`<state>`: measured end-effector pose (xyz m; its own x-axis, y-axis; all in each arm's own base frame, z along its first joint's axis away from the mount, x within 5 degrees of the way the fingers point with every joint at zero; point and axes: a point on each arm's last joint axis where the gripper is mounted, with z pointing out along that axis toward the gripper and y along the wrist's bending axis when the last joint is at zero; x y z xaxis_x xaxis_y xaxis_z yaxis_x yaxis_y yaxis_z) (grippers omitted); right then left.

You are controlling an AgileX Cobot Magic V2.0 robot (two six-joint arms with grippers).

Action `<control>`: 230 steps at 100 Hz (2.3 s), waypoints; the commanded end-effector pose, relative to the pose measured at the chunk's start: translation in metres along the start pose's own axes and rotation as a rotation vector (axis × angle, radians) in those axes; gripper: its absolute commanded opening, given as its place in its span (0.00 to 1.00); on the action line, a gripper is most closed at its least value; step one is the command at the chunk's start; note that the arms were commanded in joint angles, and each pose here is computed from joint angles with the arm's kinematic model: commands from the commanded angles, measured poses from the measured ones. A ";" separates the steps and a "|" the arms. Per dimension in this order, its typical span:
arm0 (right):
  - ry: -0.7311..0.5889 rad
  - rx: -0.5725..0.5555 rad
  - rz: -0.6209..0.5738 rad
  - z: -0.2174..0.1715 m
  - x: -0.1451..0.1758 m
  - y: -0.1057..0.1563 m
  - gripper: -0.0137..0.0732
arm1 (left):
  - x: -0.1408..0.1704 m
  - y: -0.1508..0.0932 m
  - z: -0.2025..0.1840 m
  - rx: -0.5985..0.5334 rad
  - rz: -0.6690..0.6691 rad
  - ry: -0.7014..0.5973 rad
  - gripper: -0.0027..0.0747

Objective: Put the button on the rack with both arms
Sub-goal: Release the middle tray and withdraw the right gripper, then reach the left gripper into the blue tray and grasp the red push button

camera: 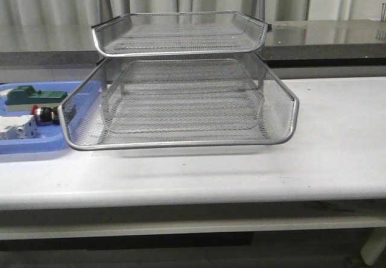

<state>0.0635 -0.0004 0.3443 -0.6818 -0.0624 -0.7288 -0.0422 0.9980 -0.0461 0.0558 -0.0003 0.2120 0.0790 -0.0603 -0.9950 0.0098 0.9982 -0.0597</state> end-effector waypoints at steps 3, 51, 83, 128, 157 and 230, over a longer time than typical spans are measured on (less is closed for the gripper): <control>-0.082 0.018 0.000 -0.009 -0.009 -0.002 0.31 | 0.006 0.000 -0.002 0.006 -0.009 -0.069 0.04; -0.111 0.013 0.000 -0.009 -0.012 -0.002 0.08 | 0.006 0.000 -0.002 0.006 -0.009 -0.069 0.04; -0.111 0.013 0.000 -0.009 -0.012 -0.002 0.08 | 0.006 0.000 -0.002 0.007 -0.009 -0.071 0.04; -0.111 0.013 0.000 -0.009 -0.012 -0.002 0.08 | -0.049 -0.003 0.003 -0.005 -0.067 0.025 0.04; -0.111 0.013 0.000 -0.009 -0.012 -0.002 0.08 | -0.115 -0.006 0.053 -0.036 -0.023 0.290 0.04; -0.109 0.013 0.000 -0.009 -0.011 -0.002 0.08 | -0.123 -0.003 0.232 -0.008 0.203 0.893 0.04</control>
<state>0.0624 -0.0009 0.3453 -0.6709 -0.0601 -0.7391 -0.0382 0.9982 -0.0464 0.2653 0.0025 0.3353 -0.7776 0.0921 -0.6220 0.0464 0.9949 0.0893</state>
